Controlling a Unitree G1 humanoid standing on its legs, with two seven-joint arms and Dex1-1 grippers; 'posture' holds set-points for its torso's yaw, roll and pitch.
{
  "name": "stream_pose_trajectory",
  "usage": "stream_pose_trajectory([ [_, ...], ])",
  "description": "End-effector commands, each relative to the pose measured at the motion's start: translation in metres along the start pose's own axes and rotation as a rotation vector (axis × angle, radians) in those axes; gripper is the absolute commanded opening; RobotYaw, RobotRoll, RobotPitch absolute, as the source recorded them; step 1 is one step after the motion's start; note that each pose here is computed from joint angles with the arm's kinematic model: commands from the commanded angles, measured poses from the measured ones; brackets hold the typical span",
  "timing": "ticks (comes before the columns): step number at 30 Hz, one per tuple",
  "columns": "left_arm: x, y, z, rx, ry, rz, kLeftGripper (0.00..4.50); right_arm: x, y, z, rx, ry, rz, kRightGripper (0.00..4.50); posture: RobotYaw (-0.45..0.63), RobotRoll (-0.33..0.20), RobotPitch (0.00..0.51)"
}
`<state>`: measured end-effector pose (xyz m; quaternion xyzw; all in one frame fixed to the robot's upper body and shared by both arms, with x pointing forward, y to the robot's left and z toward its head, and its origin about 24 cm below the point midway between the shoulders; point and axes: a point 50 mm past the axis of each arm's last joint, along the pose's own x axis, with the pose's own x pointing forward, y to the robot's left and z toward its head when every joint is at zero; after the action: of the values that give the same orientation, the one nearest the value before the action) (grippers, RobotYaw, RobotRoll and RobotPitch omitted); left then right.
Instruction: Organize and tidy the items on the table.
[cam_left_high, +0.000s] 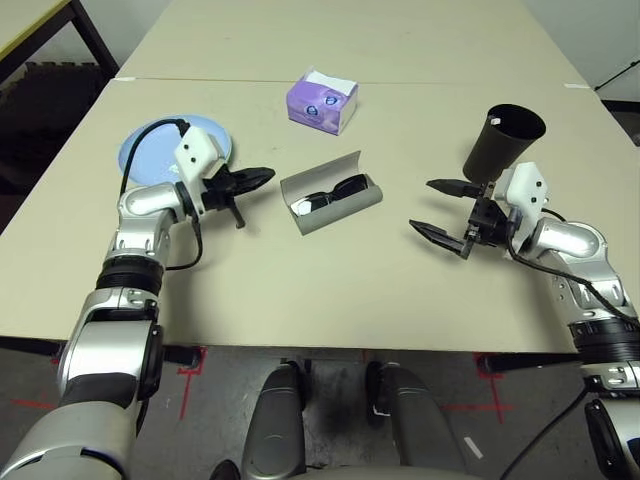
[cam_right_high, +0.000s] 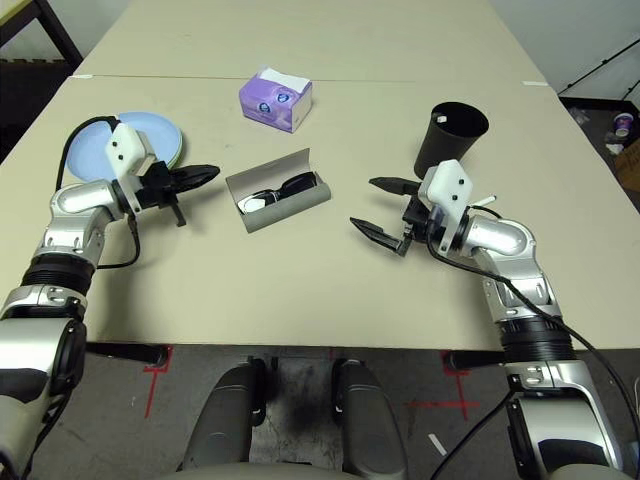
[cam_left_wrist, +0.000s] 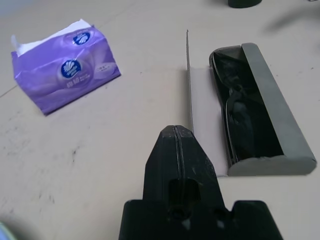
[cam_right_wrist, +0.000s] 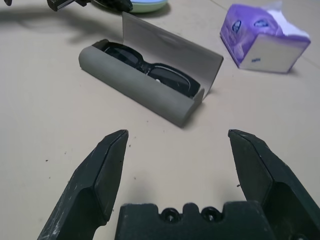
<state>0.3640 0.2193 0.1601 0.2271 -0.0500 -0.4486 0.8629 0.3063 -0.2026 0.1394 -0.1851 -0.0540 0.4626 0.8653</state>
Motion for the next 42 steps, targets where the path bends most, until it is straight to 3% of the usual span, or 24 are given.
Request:
stream_pose_trajectory([
  [1, 0.006, -0.004, -0.002, 0.013, 0.015, -0.026, 0.04, 0.000, 0.005, -0.004, 0.058, 0.007, 0.008, 4.50, -0.06, 0.000, 0.174],
  [22, 0.010, -0.027, -0.015, -0.047, 0.004, -0.139, 0.04, 0.003, 0.007, 0.002, 0.006, 0.023, 0.063, 4.50, -0.07, 0.000, 0.166],
  [35, 0.012, -0.037, -0.016, -0.051, 0.000, -0.204, 0.04, 0.003, 0.003, 0.005, 0.001, 0.026, 0.081, 4.50, -0.07, 0.000, 0.164],
  [42, 0.016, -0.039, -0.005, -0.037, -0.035, -0.237, 0.04, 0.003, 0.003, 0.003, 0.027, 0.025, 0.073, 4.50, -0.06, 0.000, 0.163],
])
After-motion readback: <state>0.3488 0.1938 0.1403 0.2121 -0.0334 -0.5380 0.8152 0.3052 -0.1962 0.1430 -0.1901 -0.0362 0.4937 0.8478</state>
